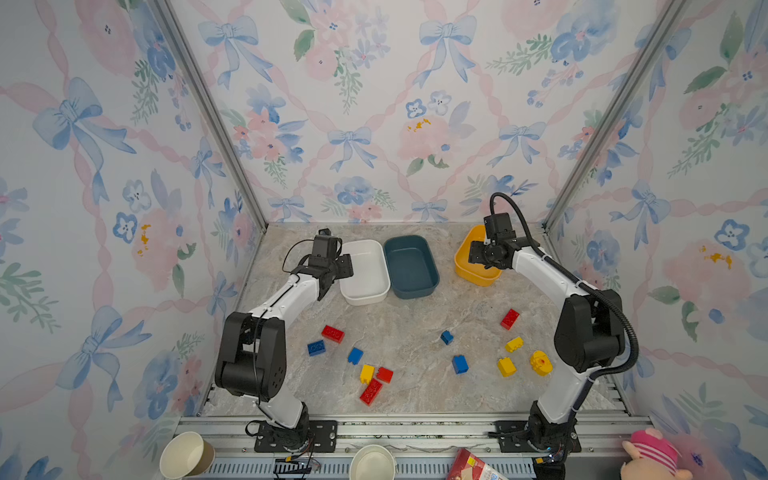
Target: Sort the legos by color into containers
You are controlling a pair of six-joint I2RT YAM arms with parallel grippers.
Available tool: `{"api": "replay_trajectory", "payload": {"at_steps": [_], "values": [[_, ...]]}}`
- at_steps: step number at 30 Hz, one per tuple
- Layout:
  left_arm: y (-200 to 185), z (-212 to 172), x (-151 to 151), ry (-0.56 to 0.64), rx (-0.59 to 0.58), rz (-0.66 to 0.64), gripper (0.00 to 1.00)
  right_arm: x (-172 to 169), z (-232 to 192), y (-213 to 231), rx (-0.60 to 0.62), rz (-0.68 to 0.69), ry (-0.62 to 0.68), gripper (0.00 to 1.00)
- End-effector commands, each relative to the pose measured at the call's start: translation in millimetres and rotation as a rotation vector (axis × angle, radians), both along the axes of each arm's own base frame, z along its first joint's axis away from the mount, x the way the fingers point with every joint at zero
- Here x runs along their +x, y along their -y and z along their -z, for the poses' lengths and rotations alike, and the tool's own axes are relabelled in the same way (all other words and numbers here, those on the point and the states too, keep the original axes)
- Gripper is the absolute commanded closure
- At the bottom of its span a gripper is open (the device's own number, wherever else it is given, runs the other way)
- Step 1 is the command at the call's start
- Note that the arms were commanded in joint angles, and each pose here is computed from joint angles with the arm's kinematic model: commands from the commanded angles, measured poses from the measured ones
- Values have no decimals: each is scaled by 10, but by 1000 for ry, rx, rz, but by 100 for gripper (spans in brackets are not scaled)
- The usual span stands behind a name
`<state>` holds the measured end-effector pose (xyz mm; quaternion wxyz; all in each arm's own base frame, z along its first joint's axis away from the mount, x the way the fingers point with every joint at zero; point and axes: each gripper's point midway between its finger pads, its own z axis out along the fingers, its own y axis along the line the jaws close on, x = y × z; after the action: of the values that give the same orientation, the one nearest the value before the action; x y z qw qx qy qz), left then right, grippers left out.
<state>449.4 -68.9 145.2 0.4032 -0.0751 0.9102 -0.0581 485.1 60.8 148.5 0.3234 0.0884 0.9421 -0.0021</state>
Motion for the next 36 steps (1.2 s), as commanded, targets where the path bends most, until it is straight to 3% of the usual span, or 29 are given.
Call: {"api": "replay_trajectory", "payload": {"at_steps": [1, 6, 14, 24, 36], "values": [[-27, -81, -48, 40, -47, -3, 25, -108, 193, 345, -18, 93, -76, 29], [-90, -49, -127, 43, -68, -13, 23, -47, 439, 662, 8, 170, -117, 31], [-148, -53, -155, 45, -79, -22, 22, 97, 671, 657, 33, 163, -156, 41], [-151, -44, -166, 47, -86, -22, 22, 111, 777, 520, 25, 103, -184, 76], [-176, -58, -202, 51, -85, -14, 21, 76, 786, 290, -19, -127, -250, 100]]}}
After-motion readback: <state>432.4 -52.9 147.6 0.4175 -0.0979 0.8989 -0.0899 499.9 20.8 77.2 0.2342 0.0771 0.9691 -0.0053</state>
